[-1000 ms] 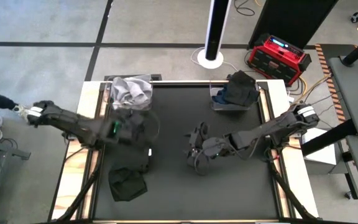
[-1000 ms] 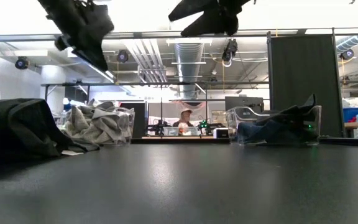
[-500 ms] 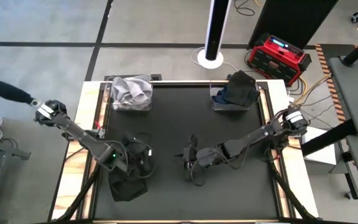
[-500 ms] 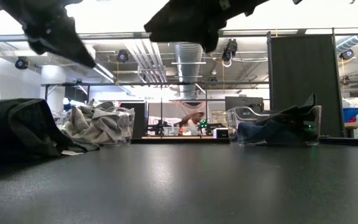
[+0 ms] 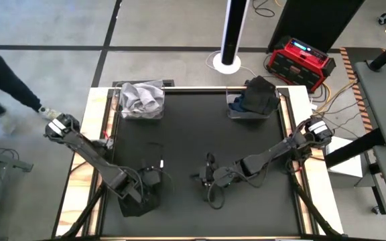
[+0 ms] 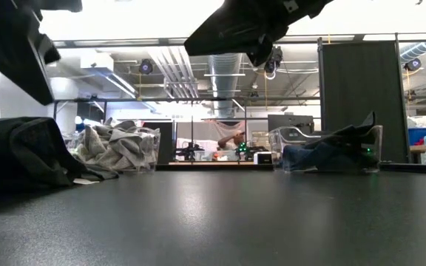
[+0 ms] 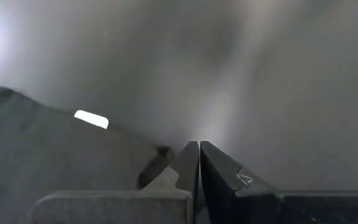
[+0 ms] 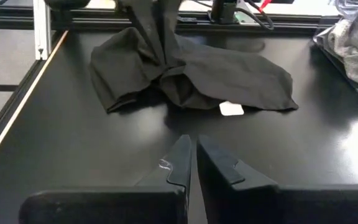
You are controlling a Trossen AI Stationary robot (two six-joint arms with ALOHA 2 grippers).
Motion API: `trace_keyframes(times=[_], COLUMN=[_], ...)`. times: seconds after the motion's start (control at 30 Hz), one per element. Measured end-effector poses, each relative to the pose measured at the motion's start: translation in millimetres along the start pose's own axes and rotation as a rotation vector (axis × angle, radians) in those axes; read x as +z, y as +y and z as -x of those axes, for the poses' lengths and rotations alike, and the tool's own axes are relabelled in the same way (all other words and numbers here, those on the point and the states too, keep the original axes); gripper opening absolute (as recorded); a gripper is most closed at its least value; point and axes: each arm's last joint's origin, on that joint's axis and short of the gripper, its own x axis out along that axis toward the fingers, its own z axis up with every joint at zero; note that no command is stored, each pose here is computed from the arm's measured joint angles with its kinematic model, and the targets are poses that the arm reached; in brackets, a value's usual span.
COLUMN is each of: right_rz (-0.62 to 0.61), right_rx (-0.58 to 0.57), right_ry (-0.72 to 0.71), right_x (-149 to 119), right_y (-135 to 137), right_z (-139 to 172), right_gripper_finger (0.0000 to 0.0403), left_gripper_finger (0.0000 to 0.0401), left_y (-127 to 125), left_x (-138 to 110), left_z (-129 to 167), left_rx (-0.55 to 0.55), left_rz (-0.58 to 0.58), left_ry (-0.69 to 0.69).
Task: Sort towels by color in basket
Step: Put the black towel into the right transparent bin
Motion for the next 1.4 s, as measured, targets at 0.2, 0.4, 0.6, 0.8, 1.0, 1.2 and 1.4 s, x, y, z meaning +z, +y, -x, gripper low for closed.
trace_keyframes(times=[0.2,0.4,0.6,0.8,1.0,1.2,1.4], right_rz=[-0.006,-0.02,-0.021,-0.028,-0.031,-0.036,-0.035], right_rx=[-0.018,-0.036,-0.037,-0.037,-0.04,-0.042,-0.042], right_ry=[-0.001,-0.004,-0.005,-0.004,0.012,0.024,0.027], right_x=[-1,0,0,0,-5,-9,-10], right_y=[-1,-1,-1,-1,-2,-3,-3], right_z=[0,0,0,0,0,0,0], right_gripper_finger=[0.0025,0.0042,0.0078,0.0123,0.0164,0.0193,0.0209], left_gripper_finger=[0.0,0.0011,0.0072,0.0157,0.0208,0.0197,0.0187], left_y=[-12,-17,-13,0,6,4,2], left_x=[5,5,5,-18,-37,-41,-41], left_z=[8,7,15,5,-7,-12,-10], left_rx=[0.108,0.167,0.225,0.282,0.294,0.252,0.25], left_rz=[-0.057,-0.071,-0.184,-0.294,-0.324,-0.322,-0.295], left_ry=[0.07,0.118,0.179,0.216,0.218,0.199,0.196])
